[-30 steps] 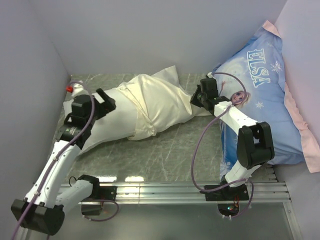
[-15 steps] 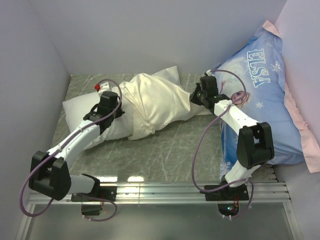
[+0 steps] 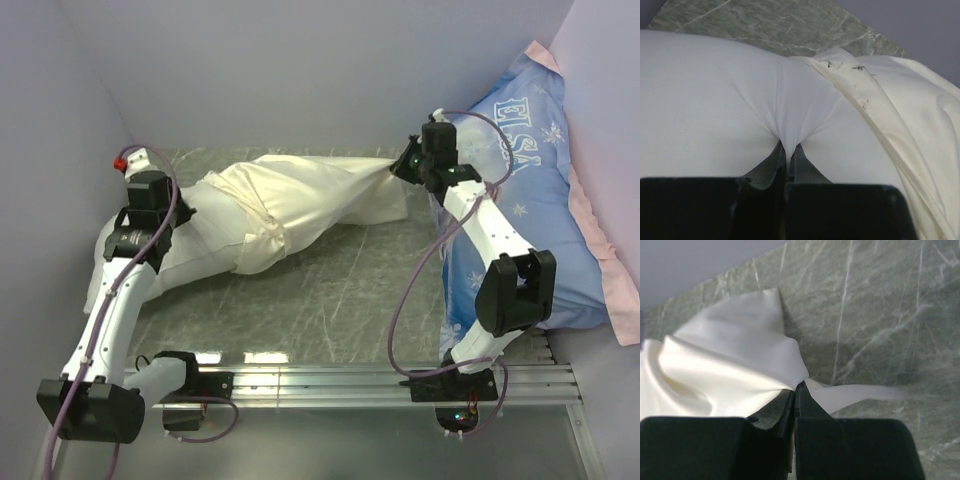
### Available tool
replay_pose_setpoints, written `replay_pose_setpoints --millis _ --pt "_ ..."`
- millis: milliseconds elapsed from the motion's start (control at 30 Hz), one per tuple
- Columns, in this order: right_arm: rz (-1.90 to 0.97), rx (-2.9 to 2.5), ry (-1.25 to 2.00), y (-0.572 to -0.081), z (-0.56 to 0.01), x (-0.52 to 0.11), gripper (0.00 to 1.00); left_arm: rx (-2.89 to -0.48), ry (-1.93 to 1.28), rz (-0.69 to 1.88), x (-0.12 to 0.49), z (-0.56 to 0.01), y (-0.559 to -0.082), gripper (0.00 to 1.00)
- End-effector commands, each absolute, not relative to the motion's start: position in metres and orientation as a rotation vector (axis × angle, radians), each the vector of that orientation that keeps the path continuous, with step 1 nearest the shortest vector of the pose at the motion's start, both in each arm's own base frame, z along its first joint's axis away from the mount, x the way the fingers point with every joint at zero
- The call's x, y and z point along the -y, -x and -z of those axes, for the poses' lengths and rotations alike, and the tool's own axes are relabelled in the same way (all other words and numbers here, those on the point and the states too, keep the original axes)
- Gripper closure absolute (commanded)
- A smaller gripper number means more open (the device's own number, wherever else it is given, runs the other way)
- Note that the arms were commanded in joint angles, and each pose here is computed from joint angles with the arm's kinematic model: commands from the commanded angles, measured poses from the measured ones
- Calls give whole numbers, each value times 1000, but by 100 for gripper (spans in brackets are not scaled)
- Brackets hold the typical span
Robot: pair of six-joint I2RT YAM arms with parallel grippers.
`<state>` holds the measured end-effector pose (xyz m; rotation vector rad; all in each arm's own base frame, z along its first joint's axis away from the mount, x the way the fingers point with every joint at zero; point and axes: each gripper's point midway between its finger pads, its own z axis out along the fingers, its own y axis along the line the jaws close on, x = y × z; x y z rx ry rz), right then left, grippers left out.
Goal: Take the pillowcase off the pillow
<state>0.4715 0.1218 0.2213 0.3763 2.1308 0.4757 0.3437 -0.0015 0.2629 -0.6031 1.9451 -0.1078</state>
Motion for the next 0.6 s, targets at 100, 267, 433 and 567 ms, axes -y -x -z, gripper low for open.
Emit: replay_pose_setpoints --millis 100,267,433,567 --pt "-323 -1818 -544 -485 -355 -22 100 -1792 646 77 -35 -302 -334 100" --pt "-337 -1705 -640 -480 -395 13 100 -1786 677 69 -40 -294 -328 100" --pt "-348 -1587 -685 -479 -445 23 100 -1784 701 78 -45 -289 -325 100" --pt "-314 -1449 -713 -462 -490 43 100 -1789 710 88 -44 -282 -326 100"
